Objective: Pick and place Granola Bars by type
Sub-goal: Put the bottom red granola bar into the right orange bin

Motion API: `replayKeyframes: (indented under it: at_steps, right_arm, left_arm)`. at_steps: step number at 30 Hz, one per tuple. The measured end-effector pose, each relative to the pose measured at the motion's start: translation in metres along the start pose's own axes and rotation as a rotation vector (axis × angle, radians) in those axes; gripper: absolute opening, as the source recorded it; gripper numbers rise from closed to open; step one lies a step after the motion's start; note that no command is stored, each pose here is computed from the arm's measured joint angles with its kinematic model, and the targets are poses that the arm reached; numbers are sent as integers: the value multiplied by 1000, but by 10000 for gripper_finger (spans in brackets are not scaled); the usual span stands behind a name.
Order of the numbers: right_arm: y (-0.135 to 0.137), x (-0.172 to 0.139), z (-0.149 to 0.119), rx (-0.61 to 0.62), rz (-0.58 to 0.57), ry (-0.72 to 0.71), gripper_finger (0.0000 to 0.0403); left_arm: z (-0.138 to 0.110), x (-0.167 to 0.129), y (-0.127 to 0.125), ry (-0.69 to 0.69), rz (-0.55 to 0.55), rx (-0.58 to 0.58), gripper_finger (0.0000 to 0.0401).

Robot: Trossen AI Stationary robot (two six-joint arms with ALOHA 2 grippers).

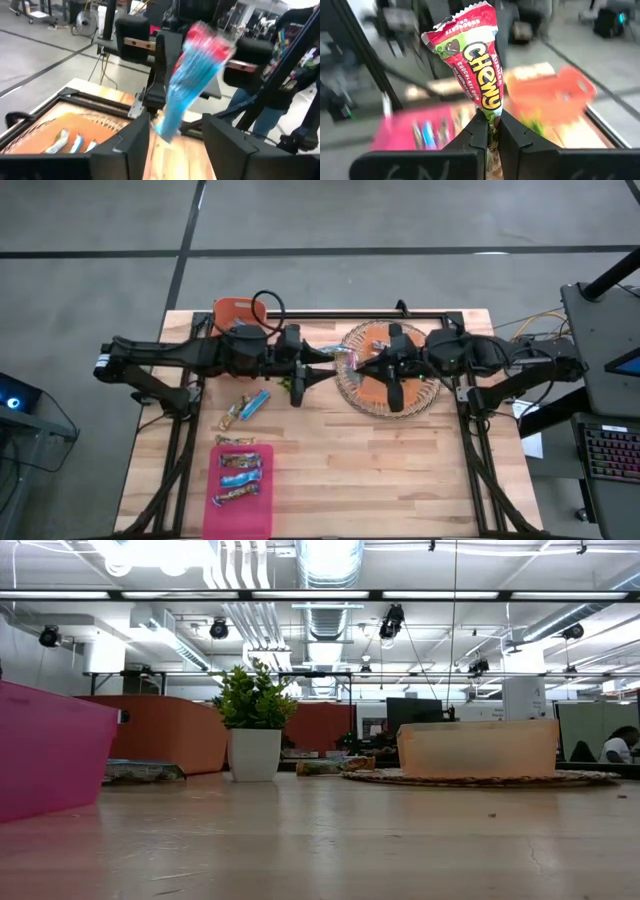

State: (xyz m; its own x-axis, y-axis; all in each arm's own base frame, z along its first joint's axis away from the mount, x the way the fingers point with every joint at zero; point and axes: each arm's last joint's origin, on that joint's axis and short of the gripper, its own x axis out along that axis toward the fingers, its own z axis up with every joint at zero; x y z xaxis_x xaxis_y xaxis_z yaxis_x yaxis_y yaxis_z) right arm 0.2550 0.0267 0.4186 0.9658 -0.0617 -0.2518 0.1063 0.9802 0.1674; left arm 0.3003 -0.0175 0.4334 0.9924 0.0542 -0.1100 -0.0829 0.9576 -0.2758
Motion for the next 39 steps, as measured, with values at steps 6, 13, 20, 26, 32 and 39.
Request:
replayKeyframes:
  at_steps: [6,13,20,26,32,39]
  right_arm:
    - [-20,-6,-12,-62,-90,224,12]
    - [-55,-3,-27,-75,-111,422,11]
    - [-91,10,-51,-83,-196,603,11]
    - [-120,27,-89,-9,-221,752,11]
    - [-141,42,-140,86,-223,930,11]
    - [-153,55,-185,127,-207,1051,11]
  left_arm:
    - [1,-22,3,78,18,14,169]
    - [3,-45,1,136,-54,13,170]
    - [9,-65,0,135,-93,13,170]
    - [16,-79,-1,106,-124,14,170]
    - [15,-84,-1,117,-130,14,170]
    - [14,-84,-1,138,-143,14,170]
